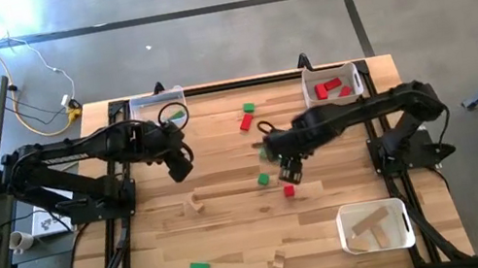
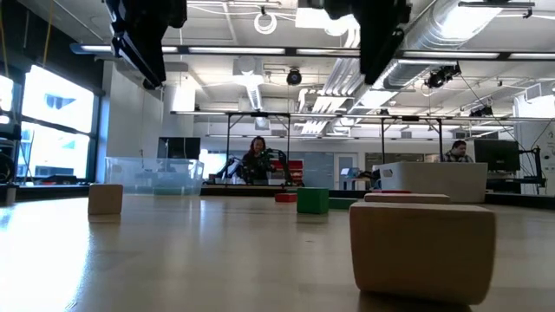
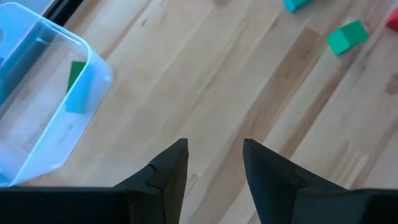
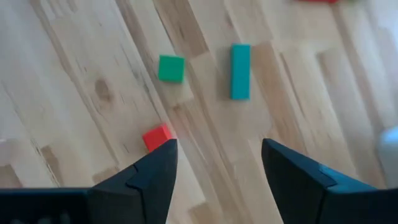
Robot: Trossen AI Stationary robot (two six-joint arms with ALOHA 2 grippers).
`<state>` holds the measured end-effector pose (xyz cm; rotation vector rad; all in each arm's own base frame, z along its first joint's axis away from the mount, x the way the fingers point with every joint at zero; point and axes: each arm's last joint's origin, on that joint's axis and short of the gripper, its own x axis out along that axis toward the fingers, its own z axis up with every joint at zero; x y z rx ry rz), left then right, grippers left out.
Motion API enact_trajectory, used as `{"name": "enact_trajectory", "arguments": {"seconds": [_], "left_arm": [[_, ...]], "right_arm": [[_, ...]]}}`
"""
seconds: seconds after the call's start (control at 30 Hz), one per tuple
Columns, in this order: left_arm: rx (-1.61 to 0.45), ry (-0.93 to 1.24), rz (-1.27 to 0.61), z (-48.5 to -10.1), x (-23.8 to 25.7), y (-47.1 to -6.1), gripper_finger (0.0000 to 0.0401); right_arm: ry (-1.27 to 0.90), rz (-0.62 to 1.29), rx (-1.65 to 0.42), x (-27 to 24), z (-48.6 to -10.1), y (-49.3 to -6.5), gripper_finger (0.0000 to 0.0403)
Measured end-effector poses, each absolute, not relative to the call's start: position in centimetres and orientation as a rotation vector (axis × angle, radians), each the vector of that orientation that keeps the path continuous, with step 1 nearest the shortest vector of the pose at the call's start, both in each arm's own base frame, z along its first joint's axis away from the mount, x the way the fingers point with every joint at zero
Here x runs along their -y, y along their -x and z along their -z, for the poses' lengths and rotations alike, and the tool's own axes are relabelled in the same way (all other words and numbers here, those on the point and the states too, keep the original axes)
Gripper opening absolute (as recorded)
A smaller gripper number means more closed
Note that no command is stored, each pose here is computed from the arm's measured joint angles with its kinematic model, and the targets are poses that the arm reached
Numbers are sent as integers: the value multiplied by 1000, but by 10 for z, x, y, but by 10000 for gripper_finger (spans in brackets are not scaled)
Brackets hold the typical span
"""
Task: Sort & place blocks by color
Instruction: Put the green block into the transparent bin
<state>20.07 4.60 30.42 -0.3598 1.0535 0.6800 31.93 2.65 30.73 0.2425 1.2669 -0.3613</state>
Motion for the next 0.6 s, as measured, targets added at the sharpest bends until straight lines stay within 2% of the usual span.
{"name": "enact_trajectory", "arguments": {"seconds": [0.23, 0.6], "left_arm": [[-1049, 382, -724, -304, -57, -198, 140], [-1012, 455, -839, -305, -83, -190, 140]], "right_arm": [[-297, 333, -1237, 8, -269, -328, 220], [-225, 317, -1109, 37, -225, -332, 220]]}}
